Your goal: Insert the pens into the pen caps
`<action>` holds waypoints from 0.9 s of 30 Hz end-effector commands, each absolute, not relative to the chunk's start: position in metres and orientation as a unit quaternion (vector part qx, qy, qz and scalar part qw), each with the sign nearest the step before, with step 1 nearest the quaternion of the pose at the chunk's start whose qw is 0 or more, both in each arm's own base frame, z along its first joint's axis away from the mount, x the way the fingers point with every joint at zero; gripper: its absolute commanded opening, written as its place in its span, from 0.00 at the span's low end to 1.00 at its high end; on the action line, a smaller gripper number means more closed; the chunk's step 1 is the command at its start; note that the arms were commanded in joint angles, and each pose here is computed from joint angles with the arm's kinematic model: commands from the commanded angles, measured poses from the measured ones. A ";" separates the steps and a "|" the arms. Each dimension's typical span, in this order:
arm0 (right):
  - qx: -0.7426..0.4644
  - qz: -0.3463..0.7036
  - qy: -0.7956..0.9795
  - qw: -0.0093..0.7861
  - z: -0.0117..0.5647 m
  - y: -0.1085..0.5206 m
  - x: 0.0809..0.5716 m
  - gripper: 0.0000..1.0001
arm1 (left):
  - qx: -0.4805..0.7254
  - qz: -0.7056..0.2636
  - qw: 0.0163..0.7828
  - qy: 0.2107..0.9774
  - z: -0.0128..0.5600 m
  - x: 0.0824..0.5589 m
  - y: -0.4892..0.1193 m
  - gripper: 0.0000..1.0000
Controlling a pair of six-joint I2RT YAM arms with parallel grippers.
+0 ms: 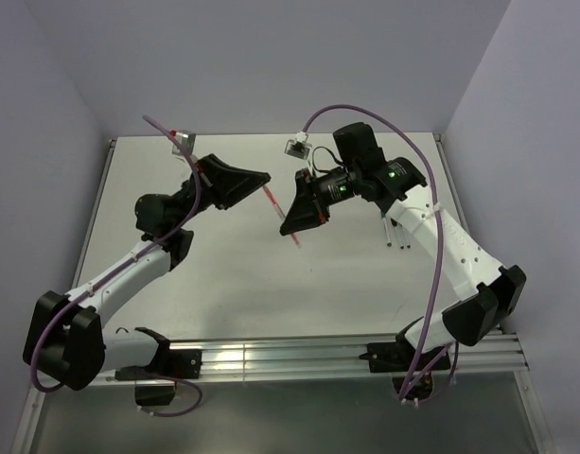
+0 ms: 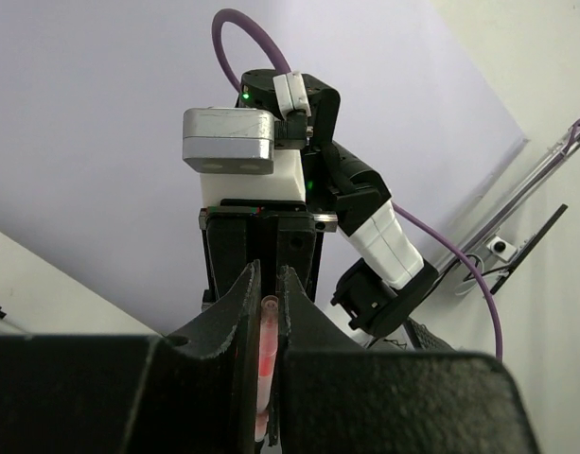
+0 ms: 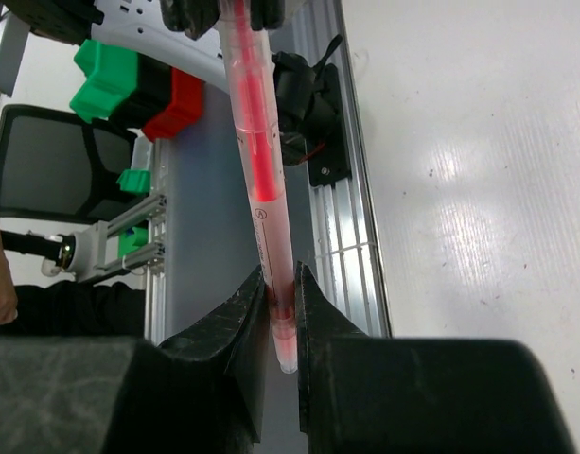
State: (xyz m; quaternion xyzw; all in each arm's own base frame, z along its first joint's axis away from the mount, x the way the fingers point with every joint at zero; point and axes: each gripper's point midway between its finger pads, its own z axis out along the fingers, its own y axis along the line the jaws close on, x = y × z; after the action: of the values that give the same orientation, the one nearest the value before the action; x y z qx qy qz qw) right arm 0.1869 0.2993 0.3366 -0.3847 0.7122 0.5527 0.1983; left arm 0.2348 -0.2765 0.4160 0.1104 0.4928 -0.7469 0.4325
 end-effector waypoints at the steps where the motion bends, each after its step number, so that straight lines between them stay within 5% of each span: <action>1: -0.400 0.514 0.642 0.404 0.393 0.304 0.257 0.00 | 0.293 -0.753 0.267 0.526 0.372 0.152 -0.290 0.00; 27: -0.389 0.522 0.665 0.366 0.360 0.302 0.248 0.00 | 0.290 -0.734 0.343 0.509 0.404 0.187 -0.279 0.00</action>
State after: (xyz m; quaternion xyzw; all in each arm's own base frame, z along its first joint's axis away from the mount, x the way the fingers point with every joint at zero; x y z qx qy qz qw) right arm 0.1978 0.3051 0.3311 -0.4041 0.6814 0.5607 0.2407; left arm 0.2388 -0.2715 0.4179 0.1705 0.5070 -0.7342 0.4182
